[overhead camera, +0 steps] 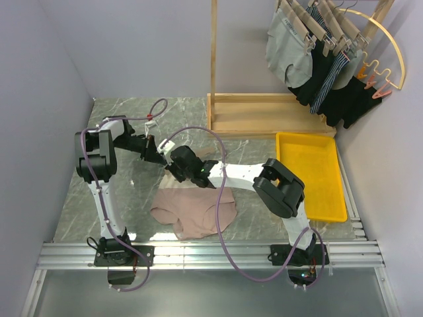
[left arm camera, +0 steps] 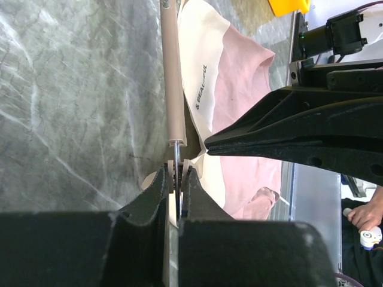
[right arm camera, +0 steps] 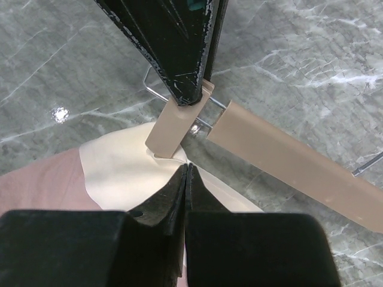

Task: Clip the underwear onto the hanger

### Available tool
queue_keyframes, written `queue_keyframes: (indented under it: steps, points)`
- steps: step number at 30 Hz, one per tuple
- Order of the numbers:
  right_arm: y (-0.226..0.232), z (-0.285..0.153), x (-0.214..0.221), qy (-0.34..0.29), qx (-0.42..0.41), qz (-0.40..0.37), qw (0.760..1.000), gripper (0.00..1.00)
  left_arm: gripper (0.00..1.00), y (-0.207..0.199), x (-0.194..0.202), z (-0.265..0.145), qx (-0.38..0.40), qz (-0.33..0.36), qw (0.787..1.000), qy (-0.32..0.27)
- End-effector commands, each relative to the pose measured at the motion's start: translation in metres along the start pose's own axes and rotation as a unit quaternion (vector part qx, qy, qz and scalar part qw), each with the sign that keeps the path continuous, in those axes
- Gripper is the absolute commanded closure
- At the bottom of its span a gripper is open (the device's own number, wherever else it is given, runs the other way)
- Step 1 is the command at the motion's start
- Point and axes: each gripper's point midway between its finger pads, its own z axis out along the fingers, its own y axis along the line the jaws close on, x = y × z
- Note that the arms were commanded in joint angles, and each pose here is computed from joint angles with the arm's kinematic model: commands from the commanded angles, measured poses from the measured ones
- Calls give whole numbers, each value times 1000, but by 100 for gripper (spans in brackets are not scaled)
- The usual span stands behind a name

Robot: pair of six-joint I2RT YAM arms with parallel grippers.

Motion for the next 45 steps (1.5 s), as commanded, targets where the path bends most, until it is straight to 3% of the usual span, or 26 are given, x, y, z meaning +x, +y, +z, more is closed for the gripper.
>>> queue_keyframes:
  steps: [1, 45]
  points:
    - [3, -4, -18, -25, -2, -1, 1000, 100, 100, -8, -19, 0, 20, 27, 999, -34]
    - [4, -3, -15, -24, -3, -8, 1000, 100, 100, -28, -34, -10, 16, 77, 996, -49]
